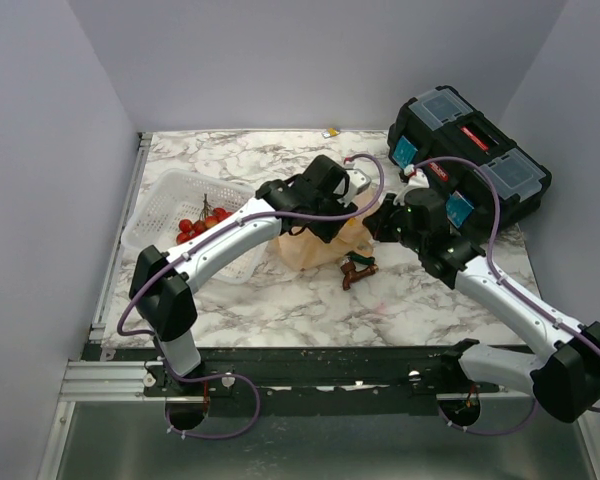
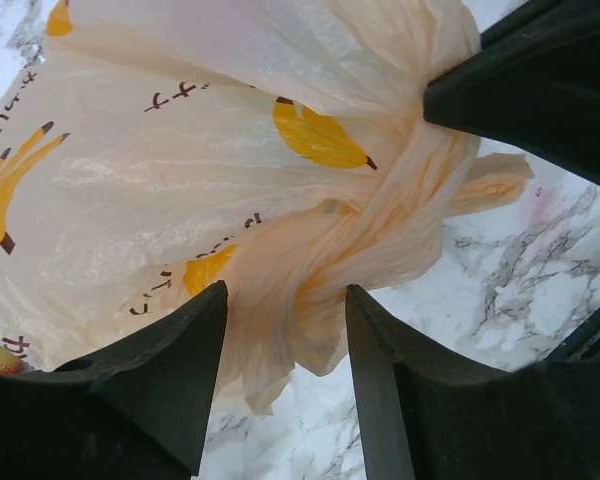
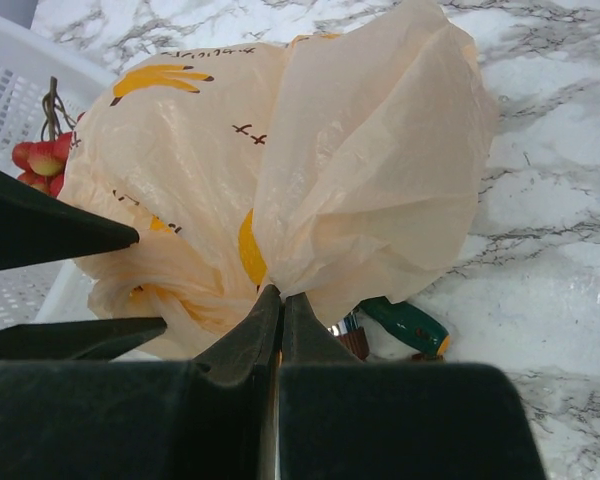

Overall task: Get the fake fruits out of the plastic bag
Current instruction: Untie the plastic bag at the center of the board.

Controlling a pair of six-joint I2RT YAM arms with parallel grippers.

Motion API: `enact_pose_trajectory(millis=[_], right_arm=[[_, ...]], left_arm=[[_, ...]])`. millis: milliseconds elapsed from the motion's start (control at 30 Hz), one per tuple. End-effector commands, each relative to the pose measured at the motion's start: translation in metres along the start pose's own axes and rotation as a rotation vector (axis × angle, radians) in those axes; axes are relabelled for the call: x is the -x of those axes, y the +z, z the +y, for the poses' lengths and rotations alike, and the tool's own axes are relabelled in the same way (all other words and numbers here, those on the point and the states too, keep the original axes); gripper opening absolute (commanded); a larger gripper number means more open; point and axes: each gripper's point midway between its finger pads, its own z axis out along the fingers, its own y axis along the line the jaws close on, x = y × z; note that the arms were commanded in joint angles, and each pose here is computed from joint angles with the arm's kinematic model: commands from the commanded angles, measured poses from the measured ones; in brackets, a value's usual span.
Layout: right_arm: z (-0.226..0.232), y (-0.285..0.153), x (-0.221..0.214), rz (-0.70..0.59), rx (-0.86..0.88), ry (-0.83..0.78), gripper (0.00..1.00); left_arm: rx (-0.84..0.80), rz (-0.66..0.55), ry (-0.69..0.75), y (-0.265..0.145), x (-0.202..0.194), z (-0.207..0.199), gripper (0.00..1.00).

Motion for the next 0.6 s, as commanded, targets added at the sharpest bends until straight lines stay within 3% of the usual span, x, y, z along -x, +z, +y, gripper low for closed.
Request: enact_pose_trajectory(millis=[0, 267, 433, 567], right_arm=[[0.01, -0.009, 0.011, -0.023, 0.04, -0.003, 0.01], [0.008, -0.008, 0.004, -0.005, 0.043, -0.01, 0.01], [0.006, -0.006, -0.003, 0.003, 0.041, -0.002, 0.01], [-0.006, -0.007, 0.0, -0.017, -0.02, 0.007, 0.01]], left_arm=[[0.088, -0.021, 0.029, -0.003, 0.002, 0.016, 0.5], [0.111, 0.047, 0.022, 0.011, -0.005, 0.02, 0.5], [0.13, 0.06, -0.005, 0.011, -0.011, 0.021, 0.21], [0.134, 0.015, -0.064, 0.001, -0.015, 0.019, 0.08]])
